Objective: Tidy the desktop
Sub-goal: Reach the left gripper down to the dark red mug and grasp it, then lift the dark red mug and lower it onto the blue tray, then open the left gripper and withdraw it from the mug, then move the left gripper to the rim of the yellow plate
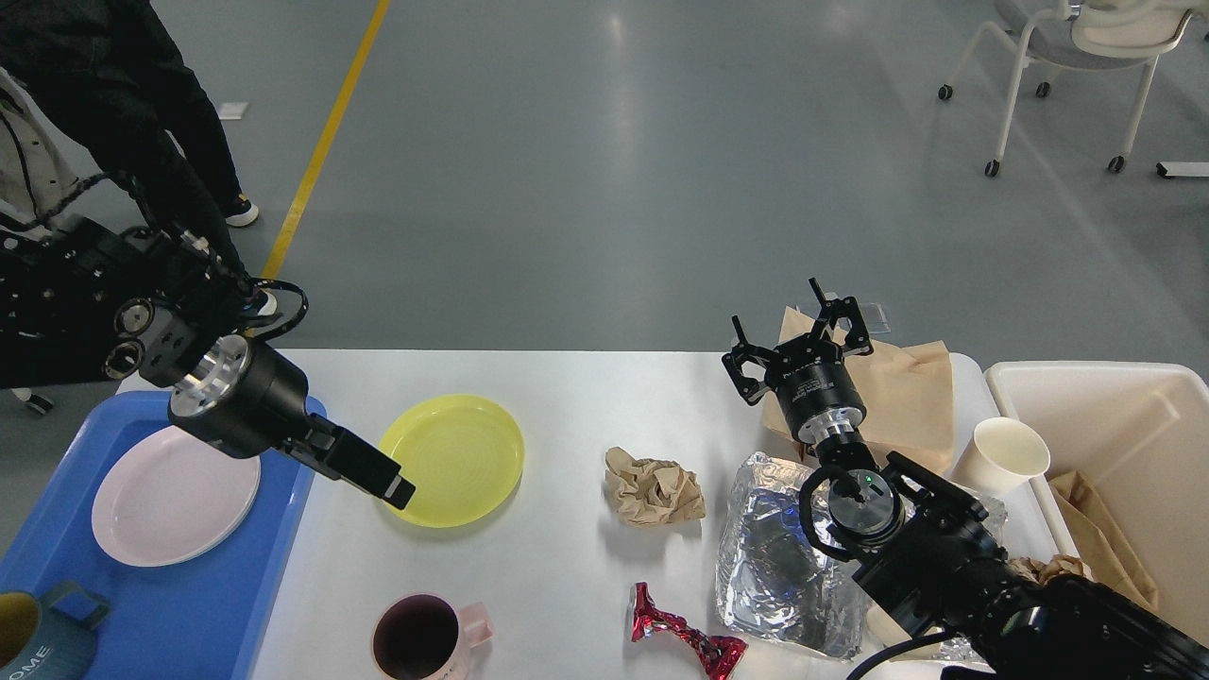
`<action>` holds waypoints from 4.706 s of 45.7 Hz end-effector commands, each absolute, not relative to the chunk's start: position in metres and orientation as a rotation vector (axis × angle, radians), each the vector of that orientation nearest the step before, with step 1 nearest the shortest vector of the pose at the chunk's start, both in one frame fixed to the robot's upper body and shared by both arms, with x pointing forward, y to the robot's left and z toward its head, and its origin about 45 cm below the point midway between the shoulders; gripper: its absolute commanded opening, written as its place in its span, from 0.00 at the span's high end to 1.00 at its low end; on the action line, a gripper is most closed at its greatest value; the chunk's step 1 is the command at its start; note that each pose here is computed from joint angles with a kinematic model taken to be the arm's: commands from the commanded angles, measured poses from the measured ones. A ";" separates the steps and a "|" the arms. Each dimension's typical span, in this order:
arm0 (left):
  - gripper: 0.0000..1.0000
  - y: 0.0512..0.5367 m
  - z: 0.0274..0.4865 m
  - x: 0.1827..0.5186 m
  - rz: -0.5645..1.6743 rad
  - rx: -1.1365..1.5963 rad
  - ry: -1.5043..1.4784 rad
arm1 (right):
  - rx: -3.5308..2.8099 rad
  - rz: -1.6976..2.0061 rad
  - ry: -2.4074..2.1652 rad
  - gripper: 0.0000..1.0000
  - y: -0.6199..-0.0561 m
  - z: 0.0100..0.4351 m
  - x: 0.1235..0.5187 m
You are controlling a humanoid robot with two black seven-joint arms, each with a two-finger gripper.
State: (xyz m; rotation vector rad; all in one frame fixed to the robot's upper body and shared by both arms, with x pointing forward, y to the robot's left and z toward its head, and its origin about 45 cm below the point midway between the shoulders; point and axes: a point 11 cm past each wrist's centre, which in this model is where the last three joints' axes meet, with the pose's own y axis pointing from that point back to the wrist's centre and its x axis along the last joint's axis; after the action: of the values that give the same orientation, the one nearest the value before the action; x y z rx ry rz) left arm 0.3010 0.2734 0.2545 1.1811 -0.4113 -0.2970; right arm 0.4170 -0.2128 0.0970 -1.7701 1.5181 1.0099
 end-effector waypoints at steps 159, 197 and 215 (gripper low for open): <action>0.62 0.497 0.145 0.215 0.027 1.543 -0.498 | -1.770 1.011 1.517 0.00 -0.212 0.097 0.417; 0.19 0.381 0.264 0.385 0.304 1.417 -0.663 | -1.771 1.011 1.515 0.00 -0.212 0.097 0.417; 0.19 0.353 0.160 0.390 0.321 1.468 -0.507 | -1.771 1.011 1.515 0.00 -0.212 0.097 0.417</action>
State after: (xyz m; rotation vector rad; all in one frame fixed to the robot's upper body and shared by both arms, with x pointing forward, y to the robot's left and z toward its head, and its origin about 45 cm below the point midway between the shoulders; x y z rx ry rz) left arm 0.3925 0.3640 0.1897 1.4623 -0.5275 0.3432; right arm 0.4170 -0.2117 0.0971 -1.7705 1.5157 1.0114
